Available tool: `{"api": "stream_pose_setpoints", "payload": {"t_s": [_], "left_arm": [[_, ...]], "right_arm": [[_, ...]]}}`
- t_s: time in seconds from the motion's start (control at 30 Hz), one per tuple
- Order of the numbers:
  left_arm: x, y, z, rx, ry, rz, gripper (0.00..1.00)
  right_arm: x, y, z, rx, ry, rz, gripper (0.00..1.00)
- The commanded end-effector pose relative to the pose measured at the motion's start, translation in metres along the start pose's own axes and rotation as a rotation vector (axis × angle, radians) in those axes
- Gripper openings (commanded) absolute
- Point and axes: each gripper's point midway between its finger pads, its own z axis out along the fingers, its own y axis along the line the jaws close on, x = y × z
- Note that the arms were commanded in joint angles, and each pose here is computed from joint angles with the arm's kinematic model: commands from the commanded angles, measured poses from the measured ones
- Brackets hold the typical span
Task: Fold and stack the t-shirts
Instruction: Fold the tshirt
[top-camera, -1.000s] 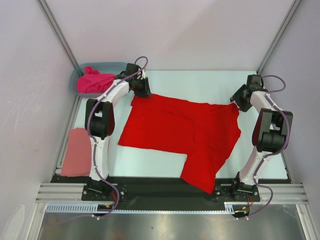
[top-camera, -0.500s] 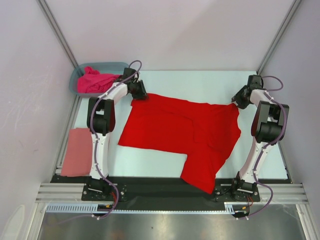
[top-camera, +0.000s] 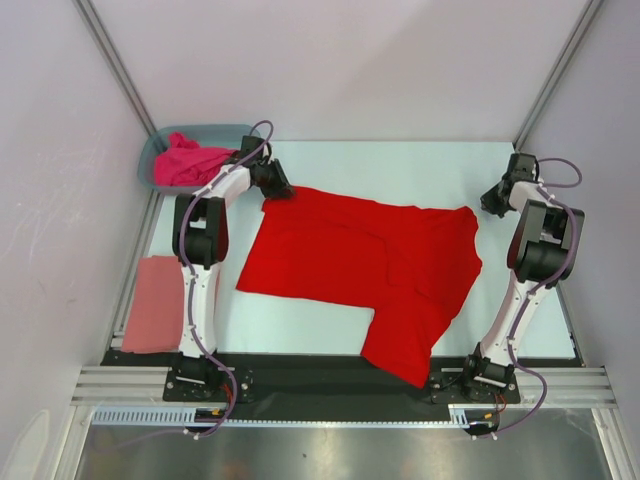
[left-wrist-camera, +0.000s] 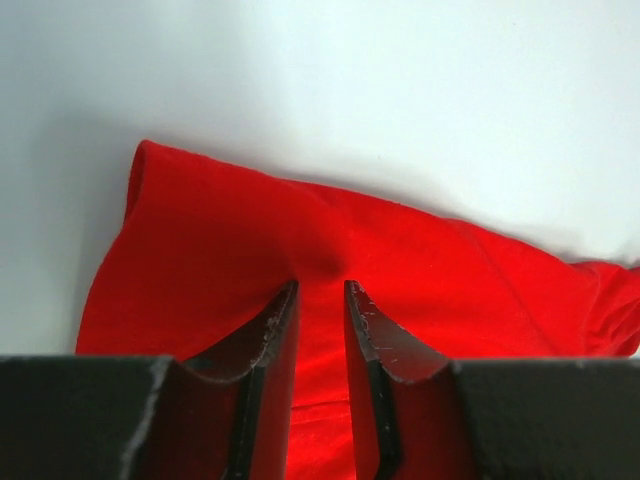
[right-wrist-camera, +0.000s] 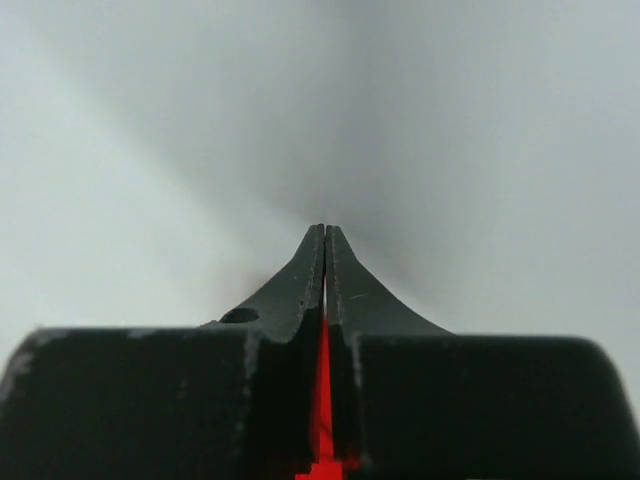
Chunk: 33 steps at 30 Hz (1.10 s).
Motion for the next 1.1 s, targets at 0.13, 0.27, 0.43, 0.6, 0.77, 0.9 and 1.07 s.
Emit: {"api": "stream_pose_setpoints", "payload": {"t_s": [0.13, 0.27, 0.43, 0.6, 0.77, 0.9, 1.07], "left_arm": [[0.01, 0.02, 0.018, -0.036, 0.036, -0.051, 0.3], [0.007, 0.013, 0.015, -0.011, 0.032, -0.049, 0.3], [0.011, 0.011, 0.01, 0.003, 0.036, -0.043, 0.31], [0.013, 0.01, 0.008, 0.006, 0.038, -0.04, 0.31], [0.013, 0.01, 0.008, 0.006, 0.04, -0.039, 0.31], [0.014, 0.01, 0.008, 0.009, 0.044, -0.043, 0.31], [0.014, 0.01, 0.008, 0.009, 0.043, -0.044, 0.31]], "right_arm": [[-0.035, 0.018, -0.003, -0.075, -0.119, 0.029, 0.0], [-0.026, 0.037, -0.025, -0.13, -0.05, 0.037, 0.35], [-0.016, 0.04, -0.05, -0.127, -0.027, -0.026, 0.5], [0.007, 0.043, -0.046, -0.115, 0.053, -0.076, 0.49], [0.02, 0.048, -0.036, -0.127, 0.113, -0.057, 0.41], [0.025, 0.052, -0.028, -0.131, 0.121, -0.062, 0.38], [0.031, 0.05, -0.021, -0.1, 0.145, -0.055, 0.36]]}}
